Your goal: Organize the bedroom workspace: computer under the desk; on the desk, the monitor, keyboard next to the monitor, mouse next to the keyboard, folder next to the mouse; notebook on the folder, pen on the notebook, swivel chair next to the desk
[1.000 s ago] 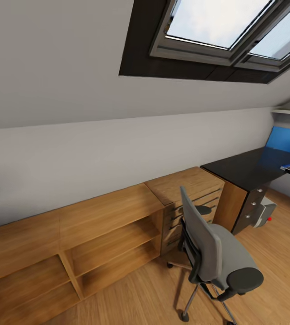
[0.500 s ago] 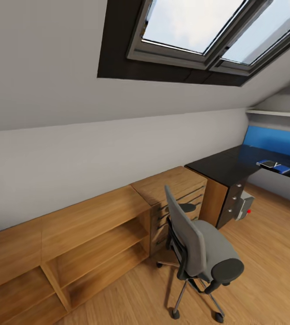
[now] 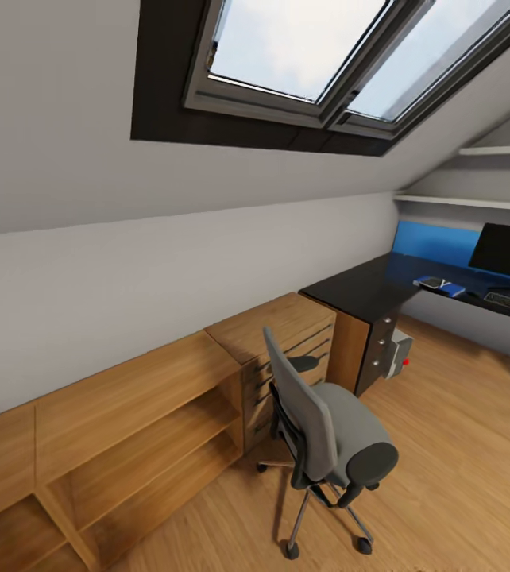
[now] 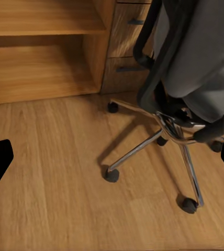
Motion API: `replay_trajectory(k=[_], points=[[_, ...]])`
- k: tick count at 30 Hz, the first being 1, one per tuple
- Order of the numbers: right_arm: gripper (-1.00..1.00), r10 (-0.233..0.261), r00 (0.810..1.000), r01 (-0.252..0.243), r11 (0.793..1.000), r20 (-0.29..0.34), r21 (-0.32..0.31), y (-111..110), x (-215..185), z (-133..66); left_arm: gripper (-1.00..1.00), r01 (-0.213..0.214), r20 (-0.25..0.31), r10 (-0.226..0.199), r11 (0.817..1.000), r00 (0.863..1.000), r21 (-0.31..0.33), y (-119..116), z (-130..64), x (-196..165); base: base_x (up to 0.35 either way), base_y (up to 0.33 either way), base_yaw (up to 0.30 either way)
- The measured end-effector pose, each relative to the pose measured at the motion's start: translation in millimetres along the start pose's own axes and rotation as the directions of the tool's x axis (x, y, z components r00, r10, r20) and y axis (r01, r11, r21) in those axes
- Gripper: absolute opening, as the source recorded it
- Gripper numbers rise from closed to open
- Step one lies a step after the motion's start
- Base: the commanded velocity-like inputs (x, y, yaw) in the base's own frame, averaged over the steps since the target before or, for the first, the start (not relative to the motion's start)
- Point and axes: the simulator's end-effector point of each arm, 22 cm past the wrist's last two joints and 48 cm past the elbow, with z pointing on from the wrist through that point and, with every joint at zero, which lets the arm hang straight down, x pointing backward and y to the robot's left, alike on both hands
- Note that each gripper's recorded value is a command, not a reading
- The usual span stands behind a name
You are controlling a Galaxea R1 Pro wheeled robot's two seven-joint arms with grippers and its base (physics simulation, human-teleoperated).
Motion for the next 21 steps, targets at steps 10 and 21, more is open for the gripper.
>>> replay_trajectory(k=[10, 21], points=[[1.0, -0.002, 1.0, 0.002, 1.0, 0.007, 0.002, -0.9, -2.5, 0.2, 1.0, 0.002, 0.008, -0.002, 1.0, 1.0, 0.002, -0.6, 0.7, -2.6, 0.083, 0.058, -0.232], [1.0, -0.004, 1.0, 0.004, 1.0, 0.014, 0.005, -2.1, -5.4, 1.0, 1.0, 0.004, 0.015, -0.004, 1.0, 1.0, 0.001, -0.6, 1.8, -5.3, 0.123, 0.095, -0.232]])
